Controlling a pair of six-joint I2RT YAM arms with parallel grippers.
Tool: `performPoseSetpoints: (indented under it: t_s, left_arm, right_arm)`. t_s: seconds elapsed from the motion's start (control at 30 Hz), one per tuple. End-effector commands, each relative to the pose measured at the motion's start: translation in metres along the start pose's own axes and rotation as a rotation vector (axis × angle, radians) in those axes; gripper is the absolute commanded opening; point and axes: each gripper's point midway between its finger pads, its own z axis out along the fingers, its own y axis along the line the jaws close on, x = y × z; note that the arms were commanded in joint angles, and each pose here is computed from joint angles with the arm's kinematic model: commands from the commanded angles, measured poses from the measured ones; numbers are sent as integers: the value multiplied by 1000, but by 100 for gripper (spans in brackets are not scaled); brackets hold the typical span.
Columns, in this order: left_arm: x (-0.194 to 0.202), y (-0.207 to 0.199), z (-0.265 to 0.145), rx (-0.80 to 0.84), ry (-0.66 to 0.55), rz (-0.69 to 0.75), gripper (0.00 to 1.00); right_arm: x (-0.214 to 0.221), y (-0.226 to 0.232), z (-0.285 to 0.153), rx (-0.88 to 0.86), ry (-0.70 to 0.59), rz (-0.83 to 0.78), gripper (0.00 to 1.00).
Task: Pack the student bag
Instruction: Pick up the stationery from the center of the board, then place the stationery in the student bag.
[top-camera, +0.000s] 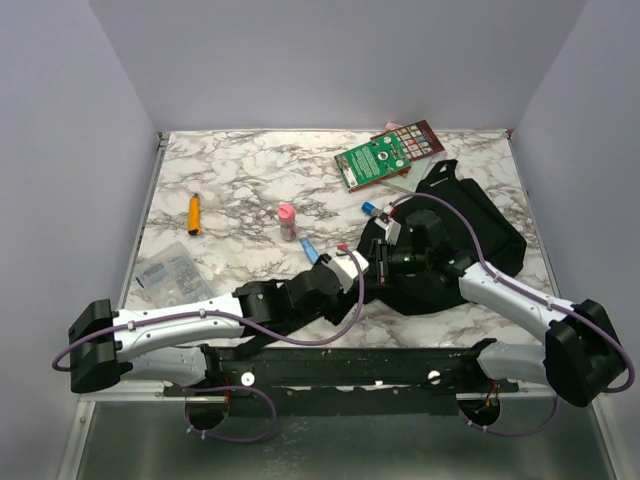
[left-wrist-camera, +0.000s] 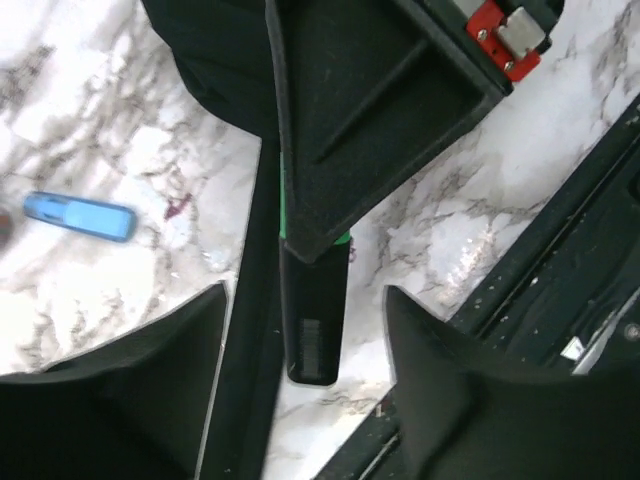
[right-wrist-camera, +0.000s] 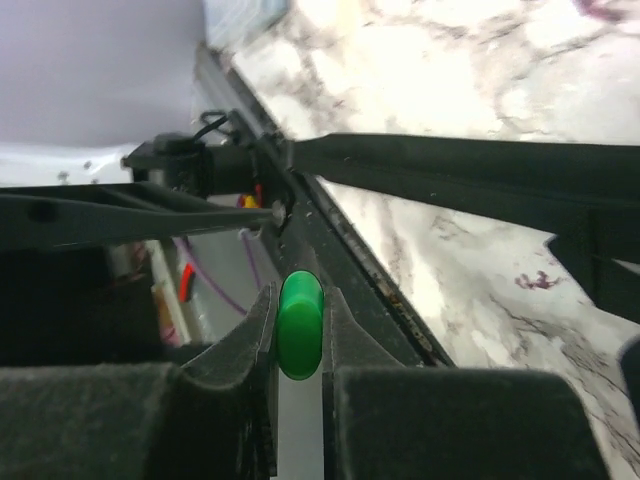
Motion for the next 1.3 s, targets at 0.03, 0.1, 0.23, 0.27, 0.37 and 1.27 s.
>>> performPoseSetpoints:
  t_s: [0.03,0.1,0.23,0.27,0.37,1.27]
  left_arm:
    - [-50,6,-31,65,-46,-72,82]
    - [-72,12,-47,101,-90,-101,88]
    - [-106,29,-66,131,-156,-171,90]
    - [-111,30,-67,143,-163,-185,90]
    - [-119,36,-62,145,-169,-201,90]
    - [-90,35,-35,164,-128,-180,90]
  right_arm:
    - [-48,-23,-30,369,-195,-83,1]
    - [-79,-32,-55,536,-335,-104,0]
    - [-134,-55,-123,839,-554,-72,1]
    - [-144,-64,-143,927,-594,-62,0]
    - [-168,-87,-198,1186,-673,-90,1]
    - [-143,-162,-145,1190,-248,-222,1]
